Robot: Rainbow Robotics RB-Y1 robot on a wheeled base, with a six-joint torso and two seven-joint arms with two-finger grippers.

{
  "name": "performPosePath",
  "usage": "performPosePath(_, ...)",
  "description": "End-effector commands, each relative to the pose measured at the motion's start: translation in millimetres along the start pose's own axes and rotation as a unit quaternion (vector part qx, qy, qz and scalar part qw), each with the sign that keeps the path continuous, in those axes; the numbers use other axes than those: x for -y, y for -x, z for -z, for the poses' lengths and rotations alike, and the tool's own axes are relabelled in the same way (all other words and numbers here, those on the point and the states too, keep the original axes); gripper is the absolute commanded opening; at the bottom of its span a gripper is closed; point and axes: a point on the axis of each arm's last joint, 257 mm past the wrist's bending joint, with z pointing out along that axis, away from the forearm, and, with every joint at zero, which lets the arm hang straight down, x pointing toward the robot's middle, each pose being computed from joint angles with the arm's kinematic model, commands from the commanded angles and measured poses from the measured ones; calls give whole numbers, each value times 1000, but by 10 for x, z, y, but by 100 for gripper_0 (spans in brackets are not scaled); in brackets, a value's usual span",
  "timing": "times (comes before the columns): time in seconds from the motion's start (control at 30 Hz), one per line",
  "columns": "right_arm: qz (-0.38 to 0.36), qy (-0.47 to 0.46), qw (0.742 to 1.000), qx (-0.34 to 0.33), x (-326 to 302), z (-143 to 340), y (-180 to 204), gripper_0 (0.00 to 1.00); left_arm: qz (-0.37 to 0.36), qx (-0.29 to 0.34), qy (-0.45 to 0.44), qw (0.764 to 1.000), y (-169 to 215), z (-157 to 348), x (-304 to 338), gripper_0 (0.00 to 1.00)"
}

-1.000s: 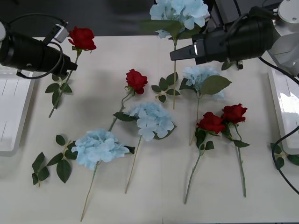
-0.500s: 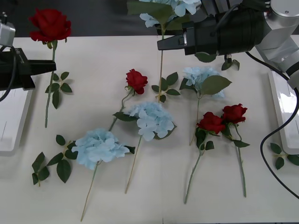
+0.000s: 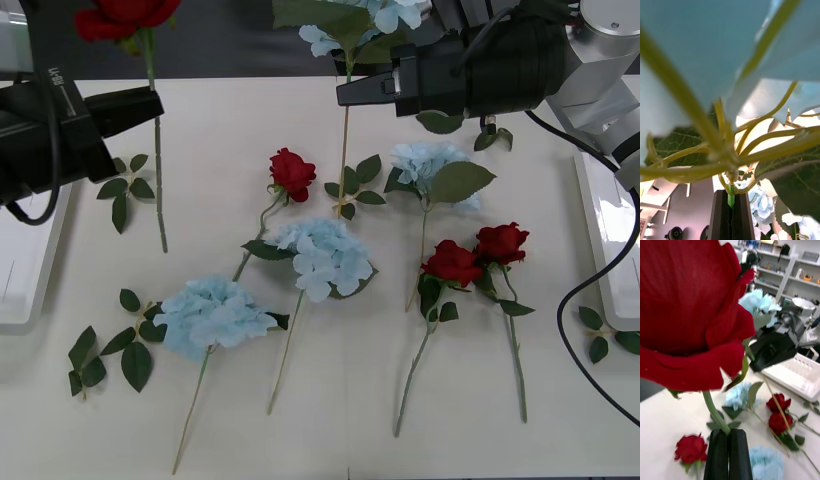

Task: Place the red flowers into the right box and the blue flowers into the left box. If a person shows an open palm, hand one flower to the person first, then continue sorting.

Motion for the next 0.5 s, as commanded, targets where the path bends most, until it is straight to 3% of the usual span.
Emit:
performPosePath(0.03, 20, 0, 1000, 11, -101, 54, 270, 0, 9, 39, -18, 999, 10, -482, 444, 0)
performPosePath(0.27, -56, -125, 990, -31, 703, 575, -77, 0, 10, 68, -27, 997, 3, -865, 736, 0)
performPosePath(0.5, -166, -305, 937, -33, 1721, 1497, -501, 0, 78, 137, -32, 987, 227, -1208, 1108, 0)
